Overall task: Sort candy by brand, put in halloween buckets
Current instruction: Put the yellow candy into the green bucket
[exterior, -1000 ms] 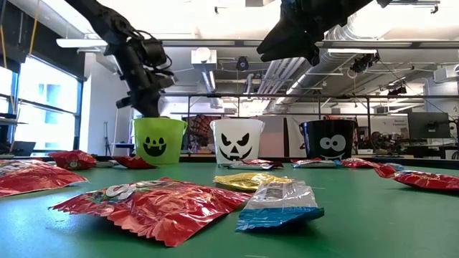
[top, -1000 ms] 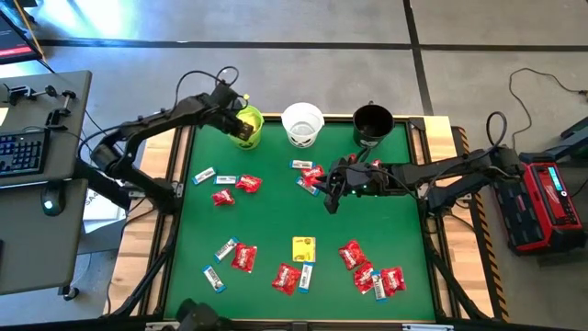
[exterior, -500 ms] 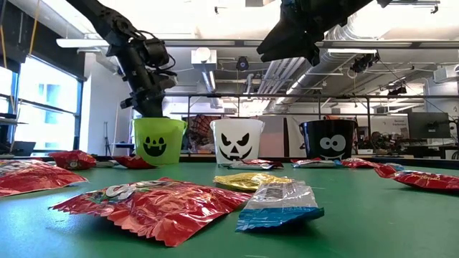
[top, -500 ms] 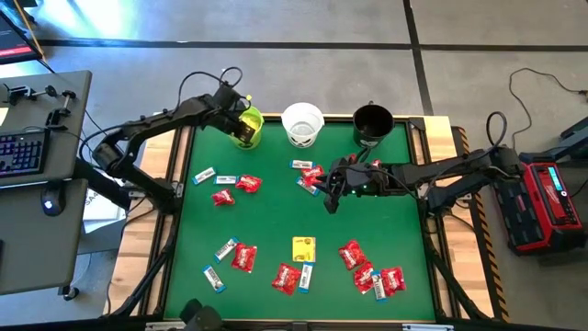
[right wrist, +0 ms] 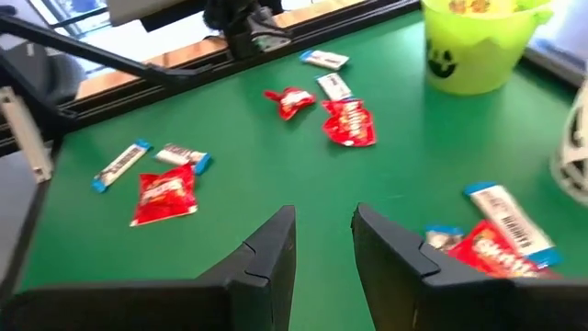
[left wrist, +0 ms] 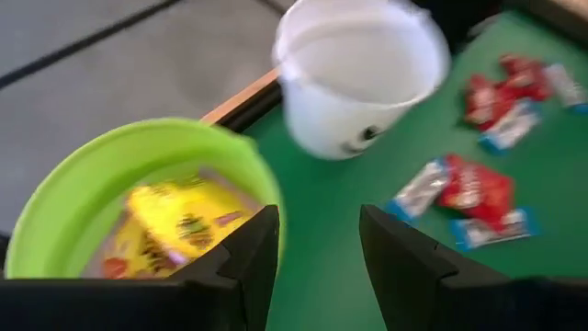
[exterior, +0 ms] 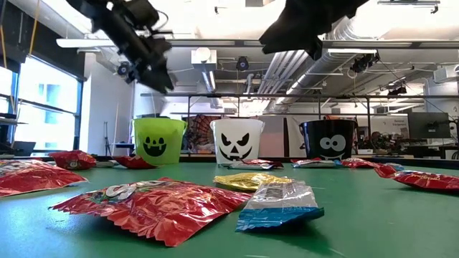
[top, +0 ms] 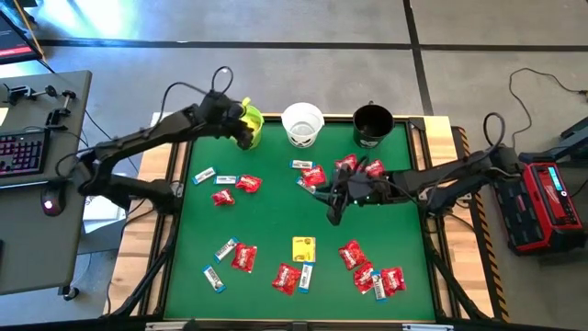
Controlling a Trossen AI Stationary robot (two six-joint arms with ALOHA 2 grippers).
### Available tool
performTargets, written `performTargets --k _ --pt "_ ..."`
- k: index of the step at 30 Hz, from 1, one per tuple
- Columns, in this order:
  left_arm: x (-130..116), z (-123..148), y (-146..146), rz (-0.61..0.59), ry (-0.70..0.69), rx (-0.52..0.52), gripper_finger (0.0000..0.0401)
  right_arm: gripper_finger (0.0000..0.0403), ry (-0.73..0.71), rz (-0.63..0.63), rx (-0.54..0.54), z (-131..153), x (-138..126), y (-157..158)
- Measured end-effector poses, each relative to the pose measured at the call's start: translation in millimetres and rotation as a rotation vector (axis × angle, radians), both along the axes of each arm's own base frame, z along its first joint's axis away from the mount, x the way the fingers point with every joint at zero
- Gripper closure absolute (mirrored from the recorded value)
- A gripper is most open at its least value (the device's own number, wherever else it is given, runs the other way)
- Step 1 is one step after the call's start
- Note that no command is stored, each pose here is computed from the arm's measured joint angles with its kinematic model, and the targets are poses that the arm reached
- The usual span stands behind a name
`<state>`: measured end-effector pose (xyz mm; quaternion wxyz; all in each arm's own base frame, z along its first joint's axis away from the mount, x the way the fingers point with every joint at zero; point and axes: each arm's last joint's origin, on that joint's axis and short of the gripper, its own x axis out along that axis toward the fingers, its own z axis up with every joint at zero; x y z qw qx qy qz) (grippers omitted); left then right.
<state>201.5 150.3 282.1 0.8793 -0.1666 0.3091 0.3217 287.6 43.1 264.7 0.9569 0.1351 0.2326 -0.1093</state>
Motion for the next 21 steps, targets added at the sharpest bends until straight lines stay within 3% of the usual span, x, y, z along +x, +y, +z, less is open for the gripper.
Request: performTargets --k 5,15,21 --pt "-7 12 -33 -0.090 -0.084 0.045 0.0254 0.0292 0.031 0.005 0.072 -12 4 15" --pt "-25 36 -82 -0.259 -0.229 0.110 0.0254 0.0236 0.208 0.013 0.190 -68 21 49" --pt "-32 46 -101 -0.332 -0.297 0.111 0.0254 0.0224 0.319 0.115 0.135 -90 27 64"
